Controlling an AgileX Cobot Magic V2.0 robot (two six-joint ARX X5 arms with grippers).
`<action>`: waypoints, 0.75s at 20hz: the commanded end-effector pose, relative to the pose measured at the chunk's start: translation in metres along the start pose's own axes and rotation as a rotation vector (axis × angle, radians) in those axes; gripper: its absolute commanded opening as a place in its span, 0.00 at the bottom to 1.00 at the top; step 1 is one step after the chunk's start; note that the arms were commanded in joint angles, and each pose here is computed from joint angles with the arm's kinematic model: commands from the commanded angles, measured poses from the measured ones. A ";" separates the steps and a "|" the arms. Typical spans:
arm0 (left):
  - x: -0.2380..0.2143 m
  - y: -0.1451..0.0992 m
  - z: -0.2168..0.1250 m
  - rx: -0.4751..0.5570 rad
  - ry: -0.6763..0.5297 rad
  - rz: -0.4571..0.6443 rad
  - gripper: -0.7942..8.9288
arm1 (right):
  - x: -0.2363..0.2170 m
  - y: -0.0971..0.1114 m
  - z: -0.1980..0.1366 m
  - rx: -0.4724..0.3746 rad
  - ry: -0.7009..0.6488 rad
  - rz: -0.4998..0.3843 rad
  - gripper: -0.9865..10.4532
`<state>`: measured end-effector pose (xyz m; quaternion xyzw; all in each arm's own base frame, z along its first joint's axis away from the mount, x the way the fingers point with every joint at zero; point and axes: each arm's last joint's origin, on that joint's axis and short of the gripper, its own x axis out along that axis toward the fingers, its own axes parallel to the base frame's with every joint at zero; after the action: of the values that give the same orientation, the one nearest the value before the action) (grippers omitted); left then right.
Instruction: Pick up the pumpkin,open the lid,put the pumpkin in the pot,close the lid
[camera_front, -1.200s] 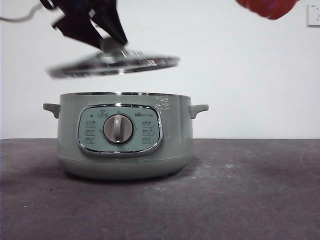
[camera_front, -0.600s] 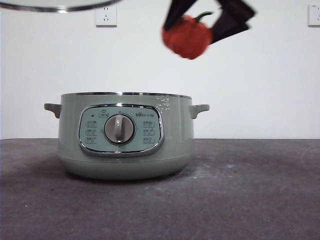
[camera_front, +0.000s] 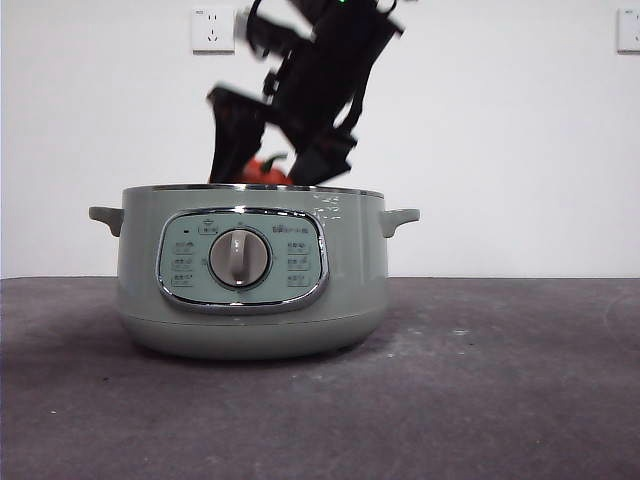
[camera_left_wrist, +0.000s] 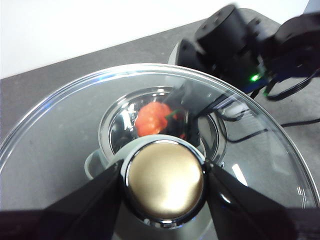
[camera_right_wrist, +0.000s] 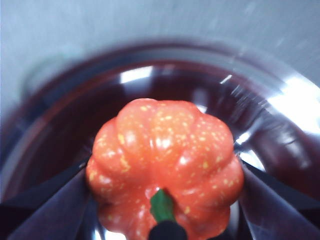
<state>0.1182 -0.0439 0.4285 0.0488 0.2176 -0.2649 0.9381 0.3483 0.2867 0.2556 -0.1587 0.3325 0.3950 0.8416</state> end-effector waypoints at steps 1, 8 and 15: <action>-0.007 -0.001 0.005 0.008 -0.051 -0.002 0.07 | 0.015 0.000 -0.007 -0.025 0.031 -0.016 0.08; -0.007 -0.001 0.005 0.009 -0.050 -0.003 0.07 | 0.033 0.006 -0.025 -0.073 0.167 -0.002 0.08; -0.007 -0.001 0.005 0.008 -0.049 -0.003 0.07 | 0.031 0.009 -0.024 -0.056 0.180 0.002 0.67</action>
<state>0.1178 -0.0438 0.4267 0.0490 0.2278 -0.2651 0.9356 0.3458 0.2948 0.2231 -0.2161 0.3854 0.3888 0.8084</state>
